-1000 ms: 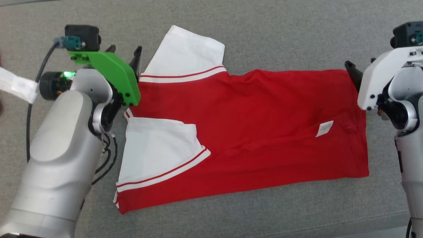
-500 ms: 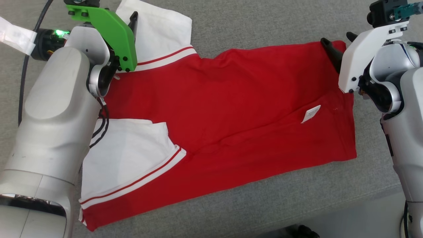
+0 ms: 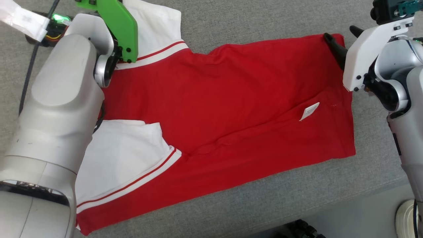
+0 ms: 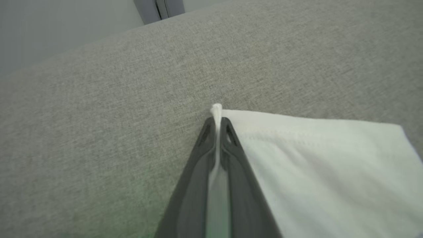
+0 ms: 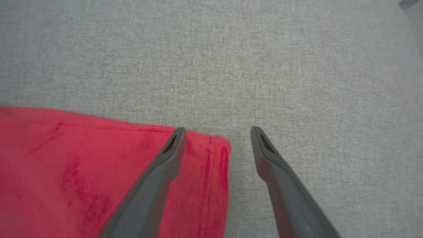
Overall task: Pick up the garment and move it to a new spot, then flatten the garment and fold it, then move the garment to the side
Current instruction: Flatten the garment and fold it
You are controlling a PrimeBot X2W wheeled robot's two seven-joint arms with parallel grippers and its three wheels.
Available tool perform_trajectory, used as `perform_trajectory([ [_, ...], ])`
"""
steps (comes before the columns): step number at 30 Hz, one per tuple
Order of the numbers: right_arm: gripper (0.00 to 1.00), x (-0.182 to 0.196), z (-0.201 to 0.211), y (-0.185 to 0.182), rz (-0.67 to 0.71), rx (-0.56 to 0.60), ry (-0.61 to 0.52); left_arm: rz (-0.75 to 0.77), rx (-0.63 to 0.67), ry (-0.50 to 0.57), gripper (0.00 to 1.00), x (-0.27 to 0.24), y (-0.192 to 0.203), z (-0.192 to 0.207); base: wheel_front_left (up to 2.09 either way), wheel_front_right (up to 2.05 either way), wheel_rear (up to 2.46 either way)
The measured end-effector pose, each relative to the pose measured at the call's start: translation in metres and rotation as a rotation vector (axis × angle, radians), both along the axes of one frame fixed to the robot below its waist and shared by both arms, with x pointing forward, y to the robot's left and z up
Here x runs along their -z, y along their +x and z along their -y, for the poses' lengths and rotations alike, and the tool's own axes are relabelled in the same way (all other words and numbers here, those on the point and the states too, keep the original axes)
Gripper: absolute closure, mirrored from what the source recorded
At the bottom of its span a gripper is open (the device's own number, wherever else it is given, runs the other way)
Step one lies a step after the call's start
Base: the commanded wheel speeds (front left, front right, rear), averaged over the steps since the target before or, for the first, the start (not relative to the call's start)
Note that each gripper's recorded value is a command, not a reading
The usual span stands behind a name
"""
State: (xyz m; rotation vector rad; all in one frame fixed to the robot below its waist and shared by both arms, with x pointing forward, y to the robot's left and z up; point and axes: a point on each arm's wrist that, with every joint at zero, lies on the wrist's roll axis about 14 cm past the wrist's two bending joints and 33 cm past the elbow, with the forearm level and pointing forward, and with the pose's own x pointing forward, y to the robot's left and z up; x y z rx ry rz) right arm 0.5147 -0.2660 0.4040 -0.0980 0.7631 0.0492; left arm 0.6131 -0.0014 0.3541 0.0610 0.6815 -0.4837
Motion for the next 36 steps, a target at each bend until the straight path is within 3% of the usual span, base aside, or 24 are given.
perform_trajectory([
  [7,0.0,-0.02,-0.01,0.011,0.075,-0.075,-0.012,0.055,-0.013,-0.013,1.0,-0.003,-0.003,0.0,0.0,0.0,0.0],
  [14,0.0,-0.003,0.007,-0.011,-0.029,-0.084,-0.082,0.059,-0.021,-0.041,1.0,-0.001,-0.009,0.001,0.0,0.0,0.0],
  [24,0.0,0.026,0.001,-0.011,-0.093,-0.079,-0.06,0.064,-0.017,-0.053,1.0,0.002,-0.006,0.002,0.0,0.0,0.0],
  [25,0.37,0.029,-0.001,-0.009,-0.099,-0.085,-0.061,0.066,-0.018,-0.054,1.0,0.002,-0.005,0.001,0.0,0.0,0.0],
  [26,0.82,0.03,-0.002,-0.007,-0.1,-0.091,-0.061,0.069,-0.02,-0.056,1.0,0.002,-0.005,0.001,0.0,0.0,0.0],
  [27,1.0,0.031,-0.003,-0.006,-0.1,-0.094,-0.057,0.075,-0.023,-0.059,1.0,0.001,-0.005,0.0,0.0,0.0,0.0],
  [36,1.0,0.017,-0.005,0.021,0.05,-0.092,-0.059,0.253,-0.118,-0.115,1.0,-0.026,0.013,-0.02,0.0,0.0,0.0],
])
